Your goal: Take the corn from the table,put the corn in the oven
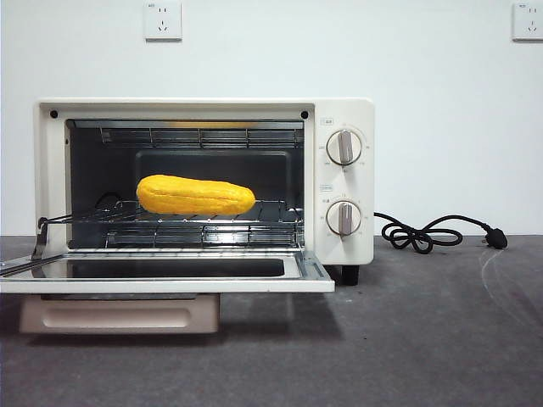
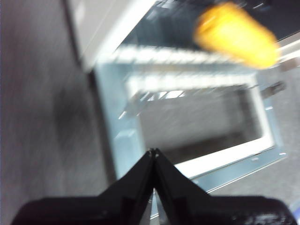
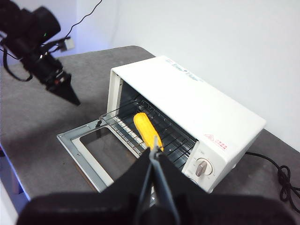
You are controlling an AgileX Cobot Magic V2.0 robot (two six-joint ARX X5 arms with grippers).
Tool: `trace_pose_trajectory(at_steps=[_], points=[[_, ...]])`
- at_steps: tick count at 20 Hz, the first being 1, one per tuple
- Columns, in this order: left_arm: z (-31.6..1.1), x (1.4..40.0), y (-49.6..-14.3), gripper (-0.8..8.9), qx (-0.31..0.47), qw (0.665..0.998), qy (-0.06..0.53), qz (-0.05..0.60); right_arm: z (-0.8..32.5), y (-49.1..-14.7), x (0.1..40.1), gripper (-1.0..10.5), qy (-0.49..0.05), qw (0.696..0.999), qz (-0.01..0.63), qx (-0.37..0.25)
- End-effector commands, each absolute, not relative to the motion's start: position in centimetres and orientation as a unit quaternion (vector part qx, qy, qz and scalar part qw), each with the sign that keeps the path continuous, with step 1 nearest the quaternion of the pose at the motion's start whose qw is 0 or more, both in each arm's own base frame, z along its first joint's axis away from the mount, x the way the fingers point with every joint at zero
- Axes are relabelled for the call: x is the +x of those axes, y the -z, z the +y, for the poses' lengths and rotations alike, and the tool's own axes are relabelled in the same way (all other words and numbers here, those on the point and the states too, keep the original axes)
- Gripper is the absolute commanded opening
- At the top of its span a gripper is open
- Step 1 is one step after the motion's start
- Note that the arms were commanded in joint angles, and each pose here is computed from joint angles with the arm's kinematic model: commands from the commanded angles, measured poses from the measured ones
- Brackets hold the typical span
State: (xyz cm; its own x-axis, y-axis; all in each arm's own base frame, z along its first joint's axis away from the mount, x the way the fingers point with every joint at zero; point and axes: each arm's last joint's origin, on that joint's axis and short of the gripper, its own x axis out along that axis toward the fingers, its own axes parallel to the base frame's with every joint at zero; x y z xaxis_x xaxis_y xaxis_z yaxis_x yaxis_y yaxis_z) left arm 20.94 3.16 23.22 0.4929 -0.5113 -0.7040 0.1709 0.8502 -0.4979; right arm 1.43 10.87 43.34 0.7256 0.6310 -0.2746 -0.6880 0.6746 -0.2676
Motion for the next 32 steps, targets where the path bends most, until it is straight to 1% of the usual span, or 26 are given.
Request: trace_pose_trajectory(at_steps=[1, 3, 6, 9, 16, 19, 22, 26, 30, 32], points=[[3.4, 20.5, -21.2, -0.08, -0.211, 0.839, 0.184, 0.467, 11.0, -43.2, 1.4, -0.1, -0.362, 0.911, 0.079, -0.180], [3.4, 20.4, -20.3, -0.08, -0.215, 0.838, 0.171, 0.471, 11.0, -43.2, 1.4, -0.1, -0.362, 0.911, 0.079, -0.180], [3.7, 20.5, -19.7, -0.08, -0.199, 0.839, 0.117, 0.493, 11.0, -43.2, 1.4, -0.1, -0.362, 0.911, 0.079, -0.180], [3.6, 21.0, -19.1, -0.08, -0.196, 0.833, 0.112, 0.504, 11.0, -43.2, 1.4, -0.1, -0.362, 0.911, 0.079, -0.180], [2.8, 22.9, -15.6, -0.08, -0.200, 0.794, 0.128, 0.560, 11.0, -43.2, 1.4, -0.1, -0.370, 0.908, 0.082, -0.178], [2.8, 23.2, -14.6, -0.08, -0.207, 0.782, 0.131, 0.573, 11.0, -43.2, 1.4, -0.1, -0.370, 0.908, 0.083, -0.178], [2.6, 23.3, -14.6, -0.08, -0.232, 0.775, 0.168, 0.563, 11.0, -43.1, 1.4, -0.1, -0.369, 0.908, 0.084, -0.181], [2.4, 23.1, -14.7, -0.08, -0.260, 0.762, 0.200, 0.558, 10.9, -43.0, 1.4, -0.1, -0.368, 0.906, 0.087, -0.188], [2.7, 23.0, -15.5, -0.08, -0.282, 0.745, 0.201, 0.570, 10.9, -43.0, 1.4, -0.1, -0.368, 0.906, 0.088, -0.189], [3.2, 23.4, -17.3, -0.08, -0.285, 0.741, 0.200, 0.574, 10.9, -43.0, 1.4, -0.1, -0.368, 0.906, 0.088, -0.189]])
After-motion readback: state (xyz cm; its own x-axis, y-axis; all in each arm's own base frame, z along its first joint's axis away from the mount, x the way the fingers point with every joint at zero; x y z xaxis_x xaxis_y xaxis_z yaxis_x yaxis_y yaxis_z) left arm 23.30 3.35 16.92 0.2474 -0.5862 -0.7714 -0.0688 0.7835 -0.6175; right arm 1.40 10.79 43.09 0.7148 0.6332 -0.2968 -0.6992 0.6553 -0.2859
